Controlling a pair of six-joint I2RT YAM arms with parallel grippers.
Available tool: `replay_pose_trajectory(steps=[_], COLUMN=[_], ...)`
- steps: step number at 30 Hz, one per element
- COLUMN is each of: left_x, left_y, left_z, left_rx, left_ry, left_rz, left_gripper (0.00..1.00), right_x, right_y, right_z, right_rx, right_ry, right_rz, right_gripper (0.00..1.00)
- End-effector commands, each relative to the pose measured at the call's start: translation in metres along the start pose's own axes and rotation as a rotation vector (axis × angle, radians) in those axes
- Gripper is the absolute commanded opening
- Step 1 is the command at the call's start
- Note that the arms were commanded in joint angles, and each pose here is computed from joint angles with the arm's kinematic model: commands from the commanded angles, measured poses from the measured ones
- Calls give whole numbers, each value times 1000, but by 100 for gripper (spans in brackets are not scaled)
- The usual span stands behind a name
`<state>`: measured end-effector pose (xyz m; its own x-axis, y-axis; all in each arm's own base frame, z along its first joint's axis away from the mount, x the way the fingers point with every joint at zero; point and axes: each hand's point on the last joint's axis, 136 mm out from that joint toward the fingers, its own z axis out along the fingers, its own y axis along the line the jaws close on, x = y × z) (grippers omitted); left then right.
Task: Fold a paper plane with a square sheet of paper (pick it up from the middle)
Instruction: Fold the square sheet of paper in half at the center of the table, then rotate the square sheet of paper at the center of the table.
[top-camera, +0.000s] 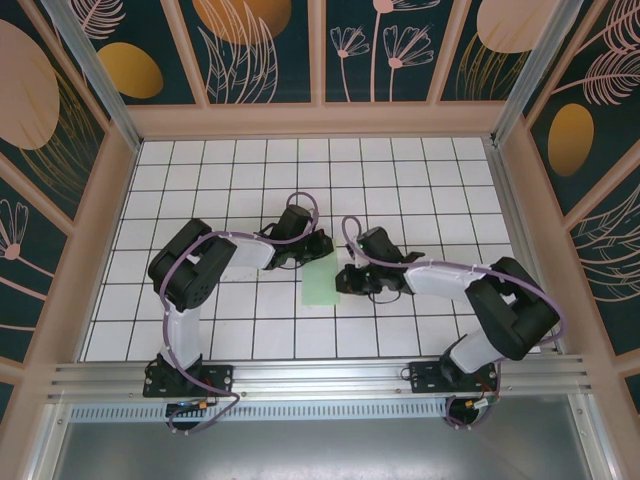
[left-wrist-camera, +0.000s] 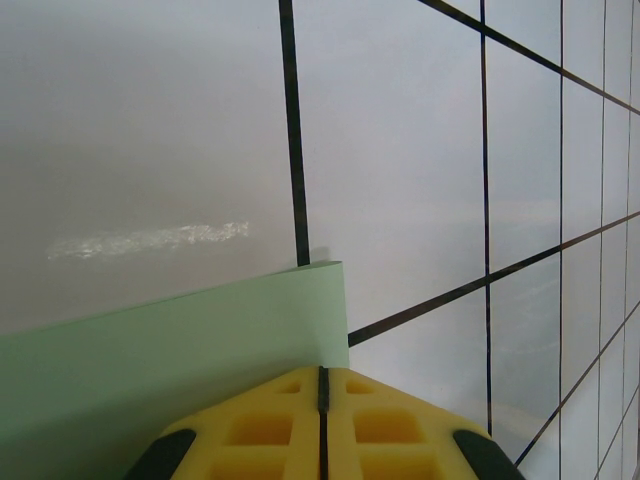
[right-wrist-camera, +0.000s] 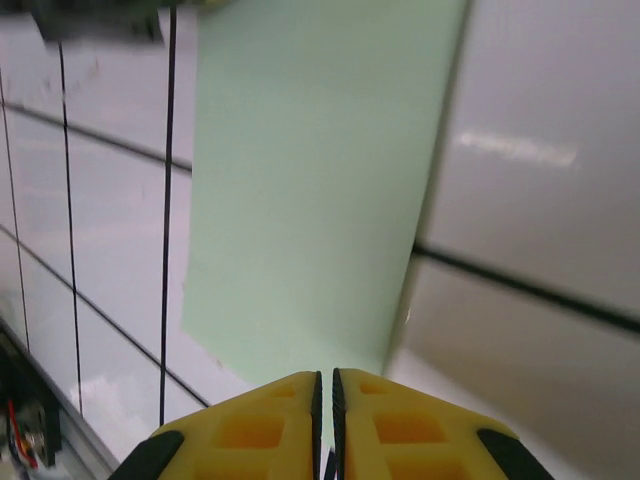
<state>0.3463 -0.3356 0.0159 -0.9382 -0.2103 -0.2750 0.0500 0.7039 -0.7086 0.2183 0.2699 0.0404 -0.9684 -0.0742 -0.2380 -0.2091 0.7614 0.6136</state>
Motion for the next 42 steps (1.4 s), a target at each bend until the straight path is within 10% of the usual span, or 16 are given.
replay_pose_trajectory(steps=[1,28,42], left_x=[21,21,-27], left_y=[66,71,-26], left_z=[5,6,-38], left_rx=[-211,-230,10], left_ry=[34,26,-105], left_rz=[-51,-61,35], left_gripper=[10,10,19], right_x=[-31,56,-48], right_y=[-2,-7,-11], right_z=[6,7,-48], right_rx=[14,-45,-7], right_ry=[-61,169,-228], right_rz=[12,-43,53], right_gripper=[14,13,19])
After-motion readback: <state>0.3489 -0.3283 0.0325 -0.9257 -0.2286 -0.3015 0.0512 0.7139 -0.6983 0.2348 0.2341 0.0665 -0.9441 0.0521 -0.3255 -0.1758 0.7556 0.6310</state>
